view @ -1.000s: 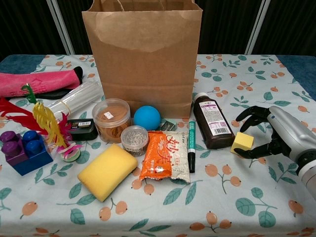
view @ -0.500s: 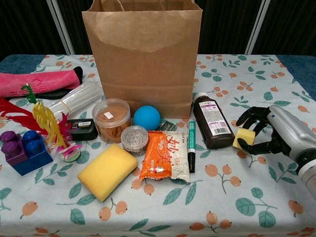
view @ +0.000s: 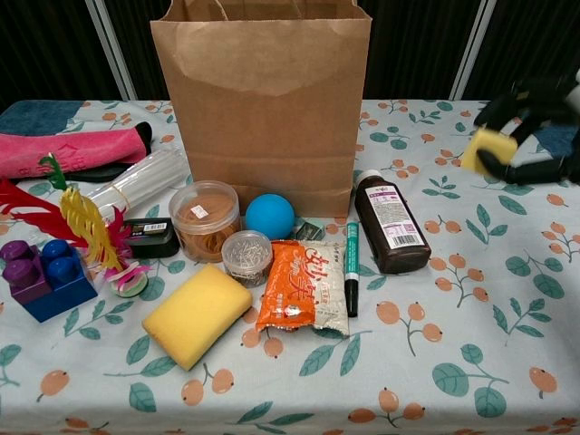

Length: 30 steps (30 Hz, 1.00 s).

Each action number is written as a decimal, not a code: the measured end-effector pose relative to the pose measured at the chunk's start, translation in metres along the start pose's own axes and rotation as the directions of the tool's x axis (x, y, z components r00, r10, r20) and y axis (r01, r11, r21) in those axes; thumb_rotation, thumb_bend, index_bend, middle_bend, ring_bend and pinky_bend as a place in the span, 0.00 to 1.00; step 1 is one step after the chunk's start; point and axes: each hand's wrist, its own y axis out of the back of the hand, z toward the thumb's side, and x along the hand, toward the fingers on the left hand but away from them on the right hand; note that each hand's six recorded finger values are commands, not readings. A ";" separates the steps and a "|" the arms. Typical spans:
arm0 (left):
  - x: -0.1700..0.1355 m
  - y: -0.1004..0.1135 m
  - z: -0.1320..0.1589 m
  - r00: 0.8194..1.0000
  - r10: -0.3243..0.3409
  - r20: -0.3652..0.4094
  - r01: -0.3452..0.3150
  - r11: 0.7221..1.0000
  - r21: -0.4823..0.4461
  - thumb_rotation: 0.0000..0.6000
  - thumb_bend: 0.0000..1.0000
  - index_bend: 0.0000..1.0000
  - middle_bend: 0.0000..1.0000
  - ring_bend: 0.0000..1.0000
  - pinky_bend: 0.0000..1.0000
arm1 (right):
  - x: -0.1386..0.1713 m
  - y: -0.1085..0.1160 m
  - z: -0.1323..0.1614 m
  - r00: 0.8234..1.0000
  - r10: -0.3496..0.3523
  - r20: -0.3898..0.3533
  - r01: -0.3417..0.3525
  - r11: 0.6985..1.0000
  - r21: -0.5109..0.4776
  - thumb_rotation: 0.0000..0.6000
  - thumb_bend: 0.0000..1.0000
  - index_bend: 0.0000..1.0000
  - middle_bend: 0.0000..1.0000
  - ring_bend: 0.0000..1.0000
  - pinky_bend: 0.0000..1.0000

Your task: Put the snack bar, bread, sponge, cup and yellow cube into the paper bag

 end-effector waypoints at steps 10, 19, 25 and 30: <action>0.005 0.004 -0.003 1.000 0.011 -0.010 -0.011 1.000 0.006 1.00 0.16 0.20 0.23 0.18 0.22 | -0.060 0.073 0.123 0.961 -0.169 -0.220 0.180 0.983 0.031 1.00 0.30 0.43 0.46 0.45 0.18; 0.011 0.007 -0.012 0.999 0.022 -0.039 -0.021 1.000 0.014 1.00 0.16 0.20 0.23 0.18 0.22 | -0.112 0.034 0.182 0.953 -0.139 -0.271 0.174 0.978 0.111 1.00 0.28 0.44 0.45 0.45 0.18; 0.016 0.009 -0.014 0.999 0.031 -0.040 -0.031 0.999 0.015 1.00 0.16 0.20 0.23 0.18 0.22 | -0.136 -0.004 0.185 0.970 -0.058 -0.235 0.097 0.983 0.158 1.00 0.06 0.36 0.39 0.35 0.12; 0.018 0.009 -0.014 0.999 0.032 -0.040 -0.032 0.999 0.014 1.00 0.16 0.20 0.23 0.18 0.22 | -0.136 -0.020 0.188 0.967 0.007 -0.256 0.032 0.988 0.149 1.00 0.00 0.30 0.30 0.21 0.03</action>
